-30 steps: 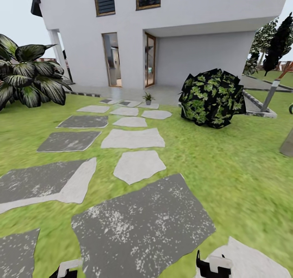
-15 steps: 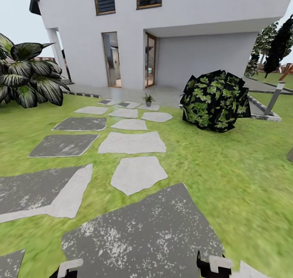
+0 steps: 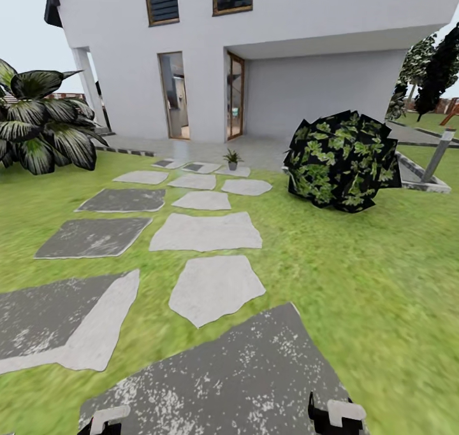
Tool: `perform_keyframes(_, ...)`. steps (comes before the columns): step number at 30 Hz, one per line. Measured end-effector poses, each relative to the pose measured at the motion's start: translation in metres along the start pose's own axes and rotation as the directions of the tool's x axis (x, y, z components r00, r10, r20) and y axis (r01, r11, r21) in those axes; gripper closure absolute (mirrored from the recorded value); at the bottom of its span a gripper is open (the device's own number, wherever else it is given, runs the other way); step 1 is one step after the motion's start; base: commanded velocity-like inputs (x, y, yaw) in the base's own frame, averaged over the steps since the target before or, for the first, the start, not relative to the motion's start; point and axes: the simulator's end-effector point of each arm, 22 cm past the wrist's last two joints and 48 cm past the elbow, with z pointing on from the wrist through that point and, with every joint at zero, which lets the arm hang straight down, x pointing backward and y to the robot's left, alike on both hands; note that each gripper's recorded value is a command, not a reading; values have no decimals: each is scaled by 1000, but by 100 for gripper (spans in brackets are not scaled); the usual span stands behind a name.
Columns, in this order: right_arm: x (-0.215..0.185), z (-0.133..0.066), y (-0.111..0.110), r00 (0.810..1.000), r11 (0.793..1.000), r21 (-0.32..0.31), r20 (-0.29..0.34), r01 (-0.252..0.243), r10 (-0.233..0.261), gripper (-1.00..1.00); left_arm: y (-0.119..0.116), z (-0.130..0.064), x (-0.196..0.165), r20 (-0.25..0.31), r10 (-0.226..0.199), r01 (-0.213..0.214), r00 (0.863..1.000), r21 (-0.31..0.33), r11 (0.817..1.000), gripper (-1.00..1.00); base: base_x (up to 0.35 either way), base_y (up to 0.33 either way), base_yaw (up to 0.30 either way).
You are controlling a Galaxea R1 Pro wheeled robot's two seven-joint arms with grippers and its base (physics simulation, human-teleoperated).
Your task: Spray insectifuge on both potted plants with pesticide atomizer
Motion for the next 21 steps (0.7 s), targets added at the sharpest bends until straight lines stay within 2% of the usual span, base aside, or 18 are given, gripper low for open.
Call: perform_keyframes(21, 0, 0, 0, 1000, 1000, 0, 0, 0, 0, -100, 0, 0, 0, 0, 0, 0, 1000, 0, 1000, 100, 337, 0, 0)
